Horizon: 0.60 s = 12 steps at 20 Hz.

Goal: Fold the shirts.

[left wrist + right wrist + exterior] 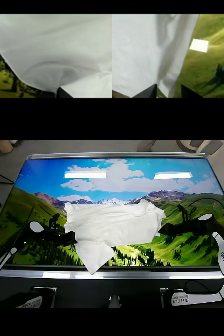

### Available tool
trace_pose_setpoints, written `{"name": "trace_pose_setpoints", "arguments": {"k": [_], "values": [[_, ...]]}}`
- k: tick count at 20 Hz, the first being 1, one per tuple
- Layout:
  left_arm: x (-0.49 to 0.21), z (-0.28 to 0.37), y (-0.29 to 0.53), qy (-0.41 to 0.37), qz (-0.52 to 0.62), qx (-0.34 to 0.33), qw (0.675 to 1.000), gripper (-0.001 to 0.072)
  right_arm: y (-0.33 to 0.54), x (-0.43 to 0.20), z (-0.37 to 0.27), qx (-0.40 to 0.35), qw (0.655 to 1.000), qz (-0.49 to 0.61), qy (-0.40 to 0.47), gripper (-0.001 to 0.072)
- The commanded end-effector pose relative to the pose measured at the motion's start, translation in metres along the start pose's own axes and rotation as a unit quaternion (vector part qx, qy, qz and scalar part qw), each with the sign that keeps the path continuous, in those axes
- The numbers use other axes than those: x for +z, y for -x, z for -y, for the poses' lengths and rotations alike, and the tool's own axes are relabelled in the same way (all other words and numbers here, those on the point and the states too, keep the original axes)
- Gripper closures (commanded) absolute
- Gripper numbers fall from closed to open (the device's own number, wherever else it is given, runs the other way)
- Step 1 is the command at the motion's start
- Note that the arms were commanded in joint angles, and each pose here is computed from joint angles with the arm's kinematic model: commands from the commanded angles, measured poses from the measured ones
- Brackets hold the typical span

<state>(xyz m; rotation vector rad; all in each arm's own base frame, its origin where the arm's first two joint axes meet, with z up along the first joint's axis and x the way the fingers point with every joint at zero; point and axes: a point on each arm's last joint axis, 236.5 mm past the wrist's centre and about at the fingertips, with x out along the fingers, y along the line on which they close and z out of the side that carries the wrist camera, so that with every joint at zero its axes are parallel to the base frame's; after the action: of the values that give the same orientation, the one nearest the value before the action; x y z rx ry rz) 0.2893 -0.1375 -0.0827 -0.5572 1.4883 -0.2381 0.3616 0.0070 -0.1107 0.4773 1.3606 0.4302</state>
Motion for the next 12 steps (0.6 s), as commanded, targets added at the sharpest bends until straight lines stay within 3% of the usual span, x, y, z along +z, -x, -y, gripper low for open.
{"name": "trace_pose_setpoints", "arguments": {"k": [1,3,4,5,9,12], "values": [[0.007,0.008,0.008,-0.009,0.015,-0.007,1.000,0.0680,-0.014,-0.007,0.004,-0.024,0.999,-0.022,0.013,0.0389],[0.009,0.012,0.013,-0.013,0.020,-0.010,1.000,0.0681,-0.019,-0.011,0.010,-0.058,0.997,-0.040,0.028,0.0482],[0.011,0.015,0.016,-0.016,0.025,-0.012,1.000,0.0680,-0.020,-0.015,0.013,-0.068,0.996,-0.049,0.031,0.0640],[0.013,0.017,0.020,-0.019,0.030,-0.014,0.999,0.0680,-0.020,-0.016,0.013,-0.069,0.996,-0.052,0.030,0.0687],[0.034,0.034,0.046,-0.039,0.072,-0.026,0.996,0.0681,0.003,0.002,0.001,-0.072,0.994,-0.031,0.077,0.0689],[0.071,0.078,0.116,-0.104,0.171,-0.052,0.978,0.0683,0.074,0.056,-0.040,-0.102,0.980,0.066,0.160,0.0691]]}}
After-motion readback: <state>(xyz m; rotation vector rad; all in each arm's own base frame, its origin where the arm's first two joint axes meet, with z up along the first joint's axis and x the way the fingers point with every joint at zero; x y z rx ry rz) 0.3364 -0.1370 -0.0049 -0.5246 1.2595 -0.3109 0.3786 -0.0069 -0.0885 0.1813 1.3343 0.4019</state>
